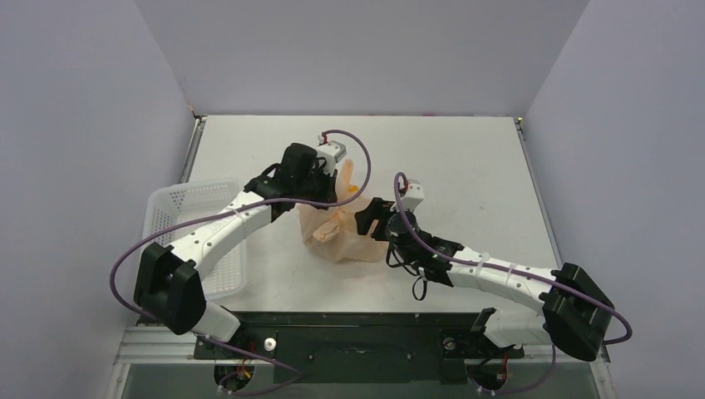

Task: Take the fake fruits out of the plastic bag
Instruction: Untie the plastic bag at the center of the board.

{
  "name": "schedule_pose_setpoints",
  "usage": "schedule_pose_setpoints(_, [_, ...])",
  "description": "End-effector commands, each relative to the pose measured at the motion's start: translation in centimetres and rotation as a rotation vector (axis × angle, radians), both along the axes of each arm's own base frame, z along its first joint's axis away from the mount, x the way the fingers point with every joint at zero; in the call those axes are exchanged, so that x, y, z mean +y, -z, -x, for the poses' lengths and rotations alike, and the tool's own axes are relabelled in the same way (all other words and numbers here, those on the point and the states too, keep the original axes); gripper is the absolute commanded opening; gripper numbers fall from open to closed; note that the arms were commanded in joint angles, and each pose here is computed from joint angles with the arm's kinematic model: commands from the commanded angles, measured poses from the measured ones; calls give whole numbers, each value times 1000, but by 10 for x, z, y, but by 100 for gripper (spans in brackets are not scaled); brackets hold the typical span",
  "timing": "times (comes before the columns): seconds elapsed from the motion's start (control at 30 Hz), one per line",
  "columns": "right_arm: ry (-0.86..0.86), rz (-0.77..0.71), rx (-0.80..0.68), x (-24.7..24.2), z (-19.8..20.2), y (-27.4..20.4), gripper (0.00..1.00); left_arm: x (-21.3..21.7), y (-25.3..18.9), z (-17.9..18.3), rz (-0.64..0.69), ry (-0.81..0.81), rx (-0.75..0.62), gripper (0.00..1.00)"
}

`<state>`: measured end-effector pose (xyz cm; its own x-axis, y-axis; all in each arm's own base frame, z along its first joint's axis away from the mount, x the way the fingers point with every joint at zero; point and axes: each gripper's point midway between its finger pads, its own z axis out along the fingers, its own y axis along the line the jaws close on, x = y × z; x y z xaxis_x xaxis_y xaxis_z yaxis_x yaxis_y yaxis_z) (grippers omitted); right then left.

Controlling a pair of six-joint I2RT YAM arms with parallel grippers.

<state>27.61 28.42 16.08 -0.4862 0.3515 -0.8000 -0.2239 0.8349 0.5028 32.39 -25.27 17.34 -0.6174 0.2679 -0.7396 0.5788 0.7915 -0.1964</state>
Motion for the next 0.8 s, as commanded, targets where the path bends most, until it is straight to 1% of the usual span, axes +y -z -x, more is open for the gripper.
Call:
schedule_pose_setpoints(0.0, [129,52,-24,-30,-8,-14,66,9,-35,-12,27,-47,-141,0])
schedule_pose_setpoints(0.1, [102,73,-48,-35,-3,-20,66,14,-40,-12,29,-59,-168,0])
schedule_pose_setpoints(0.3, [-59,25,-123,-8,6,-53,67,3,-41,-8,66,-6,-153,0])
schedule_pose_setpoints(0.43, [-94,14,-128,7,1,-63,66,-4,-41,-5,92,22,-140,0])
schedule_pose_setpoints(0.77, [-142,12,-91,33,-2,-47,60,-14,-38,1,131,67,-111,0])
